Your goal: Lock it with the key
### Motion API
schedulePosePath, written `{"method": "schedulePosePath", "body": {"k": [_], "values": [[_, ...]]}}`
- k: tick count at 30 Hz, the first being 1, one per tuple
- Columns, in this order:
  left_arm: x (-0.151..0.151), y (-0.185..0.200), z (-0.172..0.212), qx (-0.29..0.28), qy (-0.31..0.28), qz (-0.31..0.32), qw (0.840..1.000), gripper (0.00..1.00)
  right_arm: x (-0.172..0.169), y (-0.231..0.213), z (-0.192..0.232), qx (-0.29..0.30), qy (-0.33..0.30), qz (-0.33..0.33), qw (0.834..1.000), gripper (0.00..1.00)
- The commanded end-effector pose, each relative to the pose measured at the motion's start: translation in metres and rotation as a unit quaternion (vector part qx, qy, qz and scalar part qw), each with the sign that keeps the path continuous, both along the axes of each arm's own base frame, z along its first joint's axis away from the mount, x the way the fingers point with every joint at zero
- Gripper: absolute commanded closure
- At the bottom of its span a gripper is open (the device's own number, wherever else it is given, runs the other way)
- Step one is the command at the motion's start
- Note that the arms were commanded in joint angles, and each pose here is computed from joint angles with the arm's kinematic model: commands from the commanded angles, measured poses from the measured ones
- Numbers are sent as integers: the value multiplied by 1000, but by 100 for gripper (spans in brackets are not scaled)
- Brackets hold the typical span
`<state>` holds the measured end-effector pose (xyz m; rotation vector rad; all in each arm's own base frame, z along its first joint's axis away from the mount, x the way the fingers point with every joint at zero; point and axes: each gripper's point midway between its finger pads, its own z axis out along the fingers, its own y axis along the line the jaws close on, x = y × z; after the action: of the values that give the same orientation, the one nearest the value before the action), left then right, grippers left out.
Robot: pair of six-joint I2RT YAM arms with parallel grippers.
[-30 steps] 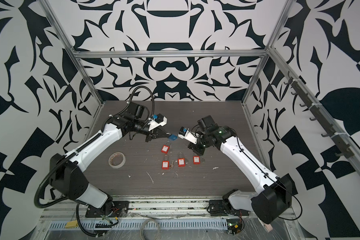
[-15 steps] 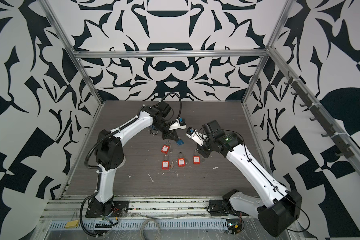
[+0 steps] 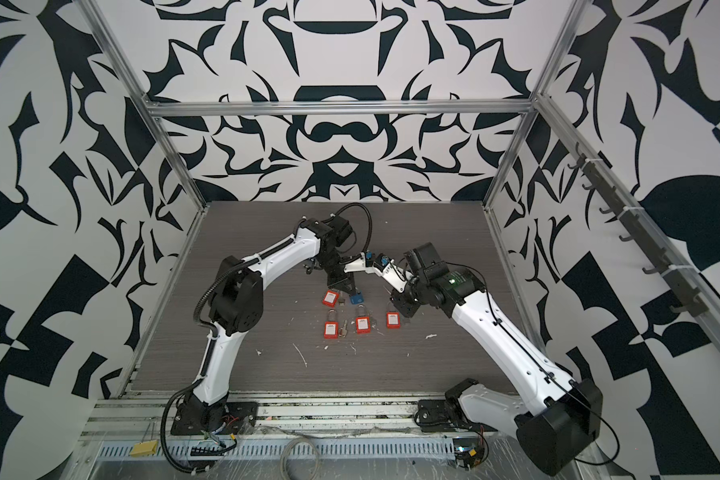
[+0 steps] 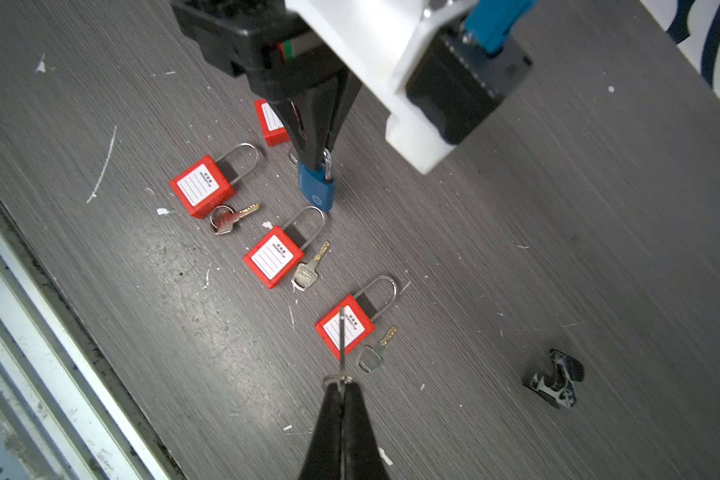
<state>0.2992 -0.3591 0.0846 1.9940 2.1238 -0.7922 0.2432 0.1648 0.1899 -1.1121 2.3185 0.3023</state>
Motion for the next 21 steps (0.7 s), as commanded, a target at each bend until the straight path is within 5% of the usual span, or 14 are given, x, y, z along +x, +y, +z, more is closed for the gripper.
{"method": "schedulePosePath", "body": {"k": [1,16,21], "values": [[-5,-3,-5,4,11,-14,1000,100,2,15,7,41,-1,5,999,100],[8,-7,-31,44,1,-8,999,100,1,28,5,74,13,9,997,100],[15,-7,-36,55,-14,-5,998,88,3,32,7,86,12,9,996,100]]}}
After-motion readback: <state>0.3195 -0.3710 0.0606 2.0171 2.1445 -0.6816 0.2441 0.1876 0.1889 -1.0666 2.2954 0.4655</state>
